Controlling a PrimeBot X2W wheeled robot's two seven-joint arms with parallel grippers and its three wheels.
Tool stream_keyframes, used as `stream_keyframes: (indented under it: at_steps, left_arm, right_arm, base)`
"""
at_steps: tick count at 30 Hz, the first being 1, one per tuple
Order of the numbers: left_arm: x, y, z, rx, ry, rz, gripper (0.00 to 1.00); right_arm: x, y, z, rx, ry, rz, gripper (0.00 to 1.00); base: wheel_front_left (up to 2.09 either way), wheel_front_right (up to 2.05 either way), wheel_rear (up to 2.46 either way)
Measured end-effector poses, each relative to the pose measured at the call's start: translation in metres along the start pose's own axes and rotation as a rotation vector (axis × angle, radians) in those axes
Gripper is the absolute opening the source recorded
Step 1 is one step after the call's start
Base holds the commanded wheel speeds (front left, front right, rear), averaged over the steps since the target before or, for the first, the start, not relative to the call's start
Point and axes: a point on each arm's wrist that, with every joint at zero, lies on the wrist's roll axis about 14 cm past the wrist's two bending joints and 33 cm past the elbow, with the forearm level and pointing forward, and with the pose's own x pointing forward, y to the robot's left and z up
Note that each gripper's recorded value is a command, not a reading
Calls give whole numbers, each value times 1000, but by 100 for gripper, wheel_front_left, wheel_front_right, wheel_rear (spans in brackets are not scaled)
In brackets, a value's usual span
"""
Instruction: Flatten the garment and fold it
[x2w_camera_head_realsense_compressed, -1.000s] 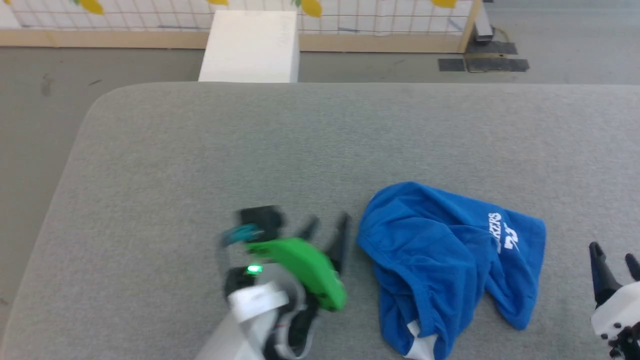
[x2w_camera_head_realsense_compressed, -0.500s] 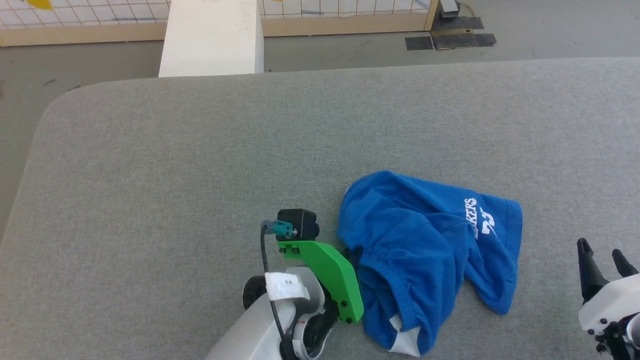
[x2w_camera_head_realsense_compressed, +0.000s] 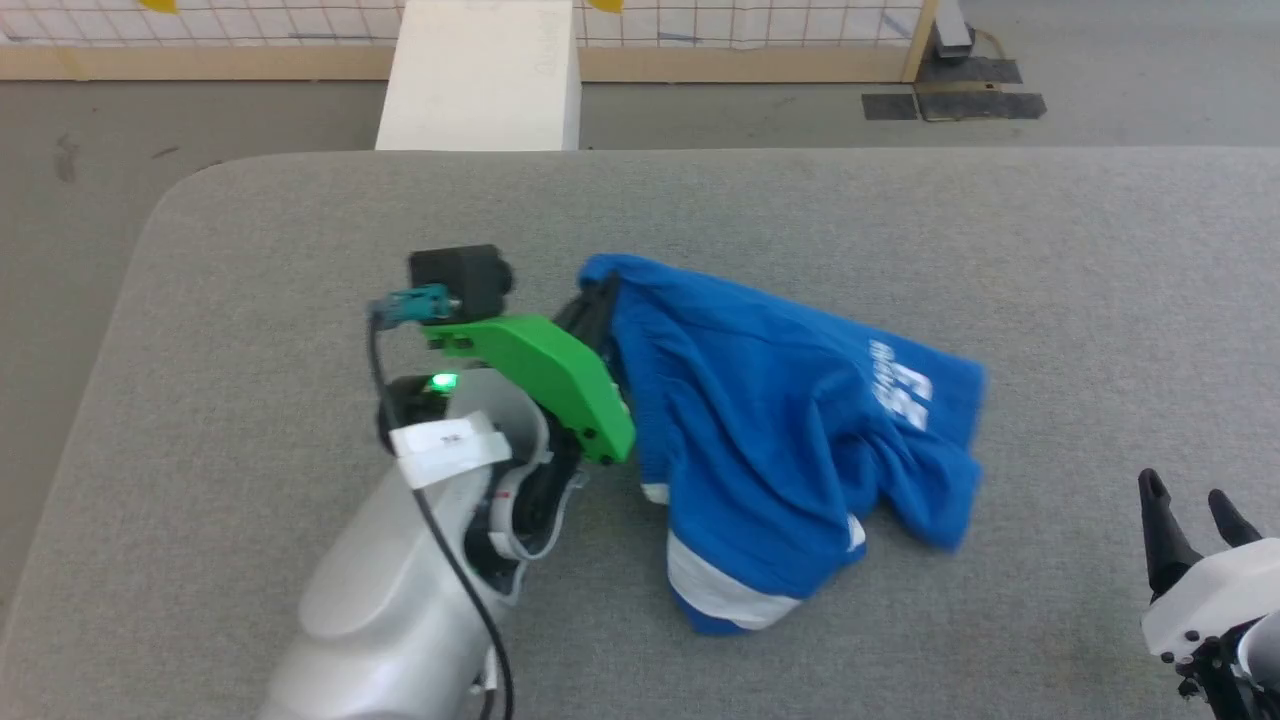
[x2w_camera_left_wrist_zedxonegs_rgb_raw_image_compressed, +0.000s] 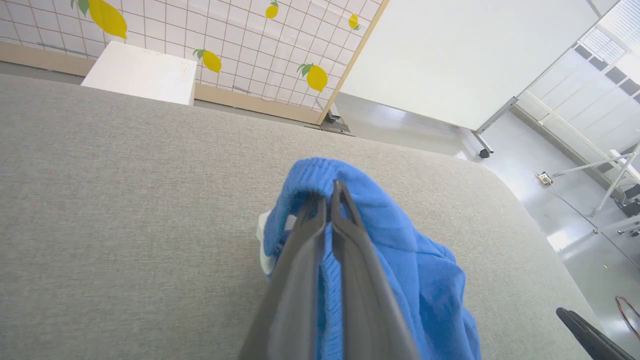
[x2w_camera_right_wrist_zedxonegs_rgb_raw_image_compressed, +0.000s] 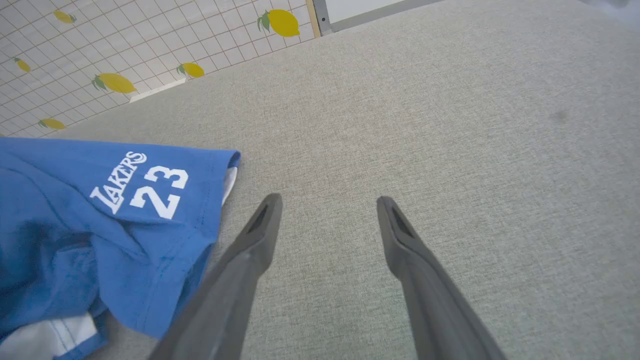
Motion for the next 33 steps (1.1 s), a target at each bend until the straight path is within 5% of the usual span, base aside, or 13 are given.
stream_keyframes:
  at_steps: [5, 8, 13, 19, 20, 21, 28, 33]
  left_arm:
    - [-29, 39, -13, -25, 31, 123, 0]
    - [-75, 61, -92, -117, 264, 208, 0]
    - [-118, 48, -160, -223, 492, 211, 0]
    - [-134, 58, -176, -261, 563, 260, 0]
    - [-135, 61, -176, -277, 562, 277, 31]
    - [-136, 64, -174, -287, 555, 289, 100]
    - [-133, 84, -116, -387, 330, 318, 100]
    - [-134, 118, -37, -260, -35, 377, 100]
  right_arm:
    - [4, 9, -2, -5, 7, 25, 100]
    - [8, 17, -5, -12, 18, 44, 100]
    - [15, 32, -10, -25, 37, 81, 100]
    - [18, 45, -15, -36, 57, 116, 100]
    - [18, 45, -16, -36, 59, 118, 100]
    - [18, 46, -16, -36, 60, 118, 100]
    - [17, 48, -17, -35, 63, 127, 100]
    - [22, 73, -7, -54, 47, 190, 100]
  base:
    - [0, 0, 0]
    - [0, 0, 0]
    - [0, 0, 0]
    - [0, 0, 0]
    - [0, 0, 0]
    - [0, 0, 0]
    - [0, 0, 0]
    - [0, 0, 0]
